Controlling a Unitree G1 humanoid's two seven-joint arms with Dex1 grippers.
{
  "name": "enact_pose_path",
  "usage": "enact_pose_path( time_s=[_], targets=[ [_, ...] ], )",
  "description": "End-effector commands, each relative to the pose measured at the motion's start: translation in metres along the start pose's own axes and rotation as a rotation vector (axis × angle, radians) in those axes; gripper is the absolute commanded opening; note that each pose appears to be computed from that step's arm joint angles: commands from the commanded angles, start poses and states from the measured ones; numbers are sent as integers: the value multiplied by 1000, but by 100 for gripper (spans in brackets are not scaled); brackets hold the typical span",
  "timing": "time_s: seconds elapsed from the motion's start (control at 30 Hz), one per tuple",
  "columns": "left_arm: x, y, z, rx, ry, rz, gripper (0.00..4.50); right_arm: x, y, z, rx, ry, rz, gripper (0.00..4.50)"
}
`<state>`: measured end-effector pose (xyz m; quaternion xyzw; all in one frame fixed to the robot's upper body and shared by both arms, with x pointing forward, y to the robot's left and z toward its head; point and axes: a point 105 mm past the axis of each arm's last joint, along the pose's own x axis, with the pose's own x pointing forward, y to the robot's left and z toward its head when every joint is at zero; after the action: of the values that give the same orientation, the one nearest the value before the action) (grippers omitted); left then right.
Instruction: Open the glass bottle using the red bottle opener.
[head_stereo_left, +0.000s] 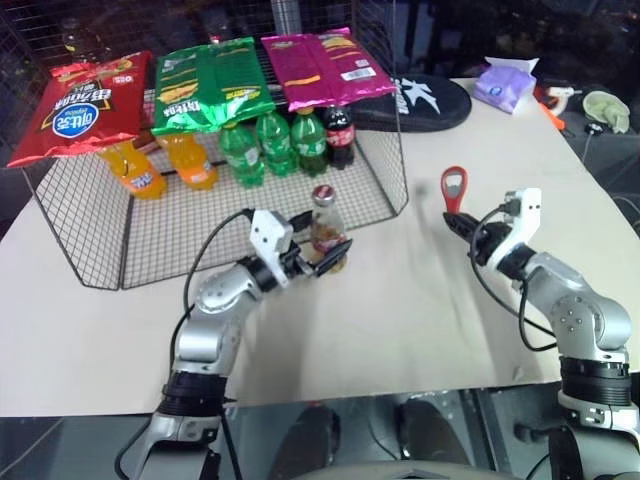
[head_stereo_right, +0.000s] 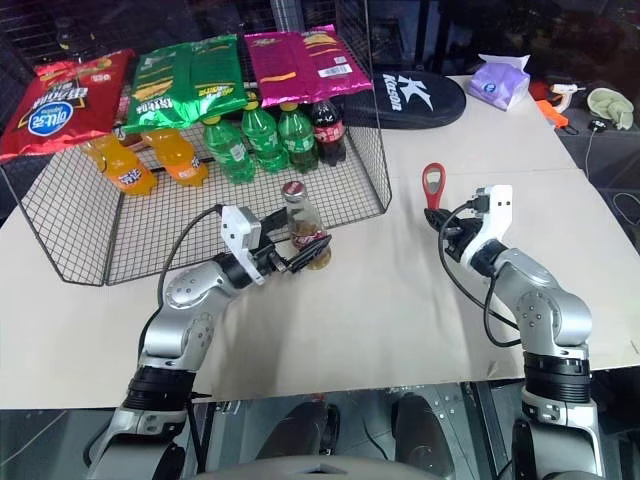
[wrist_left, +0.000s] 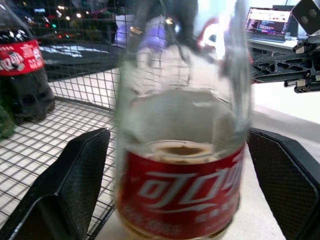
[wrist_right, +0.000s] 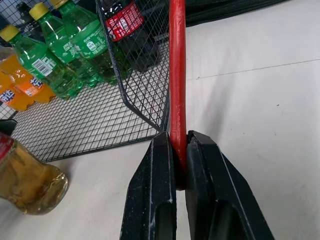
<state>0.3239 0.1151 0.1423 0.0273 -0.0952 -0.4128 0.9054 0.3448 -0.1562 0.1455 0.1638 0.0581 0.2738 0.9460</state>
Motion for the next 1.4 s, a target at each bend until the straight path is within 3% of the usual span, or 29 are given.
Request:
enact_pose_path(
  time_s=[0.03,0.23,0.93,1.1,1.13,1.4],
  targets=[
    [2,2,34,51,-114,-2,449,-1,3,13,-25,-49,15,0],
    [8,1,45,56,-144,-33,449,2,4,12,-24,-45,22,0],
    [15,-10,48,18,-159,-112,449,4,8,9,-20,-46,31,0],
    [16,-11,46,12,-159,-108,235,7,17,12,-40,-53,59,0],
    [15,-12,46,10,-160,-106,213,8,21,14,-50,-58,71,0],
    [14,-10,41,27,-136,-95,214,32,74,37,-472,-155,183,0]
  ],
)
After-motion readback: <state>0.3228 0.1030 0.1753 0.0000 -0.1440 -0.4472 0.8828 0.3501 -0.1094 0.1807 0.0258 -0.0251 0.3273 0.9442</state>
